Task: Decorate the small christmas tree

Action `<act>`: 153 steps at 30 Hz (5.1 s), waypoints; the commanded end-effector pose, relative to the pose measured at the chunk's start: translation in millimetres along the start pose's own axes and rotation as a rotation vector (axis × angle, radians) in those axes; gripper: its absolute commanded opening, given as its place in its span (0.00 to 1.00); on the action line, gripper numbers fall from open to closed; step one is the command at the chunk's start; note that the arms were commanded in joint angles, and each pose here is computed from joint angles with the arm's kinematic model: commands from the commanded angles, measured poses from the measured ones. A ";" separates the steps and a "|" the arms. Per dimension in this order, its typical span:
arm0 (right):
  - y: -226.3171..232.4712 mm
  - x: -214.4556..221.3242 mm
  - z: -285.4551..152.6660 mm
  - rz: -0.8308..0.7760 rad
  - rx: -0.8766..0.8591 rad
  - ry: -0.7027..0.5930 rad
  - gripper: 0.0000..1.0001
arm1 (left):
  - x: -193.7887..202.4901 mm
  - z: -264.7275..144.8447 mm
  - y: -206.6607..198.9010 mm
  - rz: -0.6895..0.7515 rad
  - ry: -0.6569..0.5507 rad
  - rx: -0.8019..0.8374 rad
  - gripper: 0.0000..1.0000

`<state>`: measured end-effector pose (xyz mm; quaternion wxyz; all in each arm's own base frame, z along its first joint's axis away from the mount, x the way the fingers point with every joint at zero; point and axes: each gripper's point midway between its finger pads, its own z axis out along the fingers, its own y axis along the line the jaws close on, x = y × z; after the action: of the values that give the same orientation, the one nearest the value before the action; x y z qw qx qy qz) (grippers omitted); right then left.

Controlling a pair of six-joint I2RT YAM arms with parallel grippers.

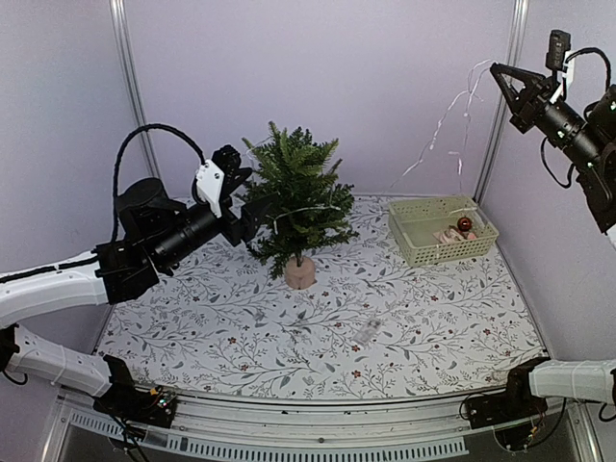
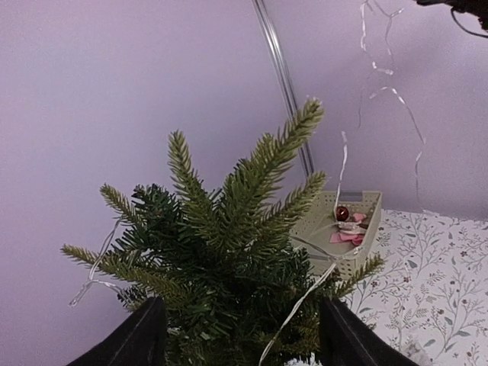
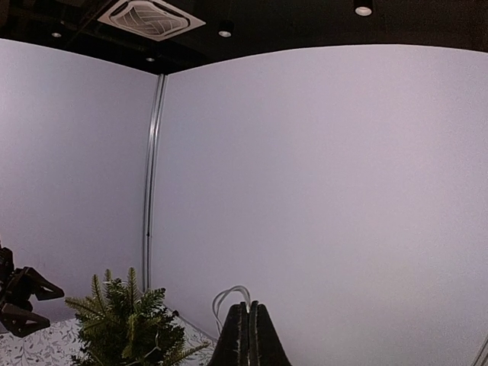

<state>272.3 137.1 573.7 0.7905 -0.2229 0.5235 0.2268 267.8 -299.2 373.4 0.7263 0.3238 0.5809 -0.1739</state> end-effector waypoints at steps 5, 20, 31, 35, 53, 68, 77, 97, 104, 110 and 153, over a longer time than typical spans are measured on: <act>-15.8 -52.3 7.2 -0.113 0.092 -0.121 0.00 | -5.5 -6.5 -18.5 0.053 -0.042 0.044 0.70; 65.8 -51.9 -8.8 -0.001 -0.328 -0.117 0.00 | 6.9 -4.3 -59.0 0.122 -0.025 0.164 0.68; 95.7 -55.7 -12.7 0.062 -0.466 -0.120 0.00 | 72.1 1.3 -207.4 0.151 0.080 0.521 0.53; 102.8 -52.9 -12.6 0.068 -0.488 -0.113 0.00 | 85.5 18.5 -247.7 0.105 0.092 0.499 0.52; 112.7 -50.9 -18.0 0.069 -0.511 -0.114 0.00 | 36.5 89.2 -244.8 -0.016 -0.171 0.164 0.51; 116.1 -48.5 -19.7 0.067 -0.525 -0.113 0.00 | -59.1 95.0 -243.0 -0.038 -0.358 0.220 0.52; 118.1 -46.8 -18.9 0.070 -0.535 -0.111 0.00 | -100.0 101.1 -229.8 -0.097 -0.401 0.214 0.47; 122.2 -41.2 -18.7 0.076 -0.553 -0.103 0.00 | -160.1 97.7 -200.7 -0.071 -0.473 0.137 0.39; 124.6 -40.0 -19.1 0.078 -0.564 -0.102 0.00 | -182.2 101.5 -195.7 -0.048 -0.503 0.118 0.33; 124.6 -38.7 -18.8 0.078 -0.564 -0.100 0.00 | -191.4 101.5 -196.5 -0.048 -0.525 0.126 0.27; 132.1 -16.3 -18.1 0.134 -0.597 -0.100 0.31 | -274.0 20.5 -181.4 0.056 -0.551 0.235 0.00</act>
<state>182.2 228.7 564.4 0.6960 -0.3975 0.4227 0.4231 114.2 -486.2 581.9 0.8274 0.3371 0.3272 -0.3079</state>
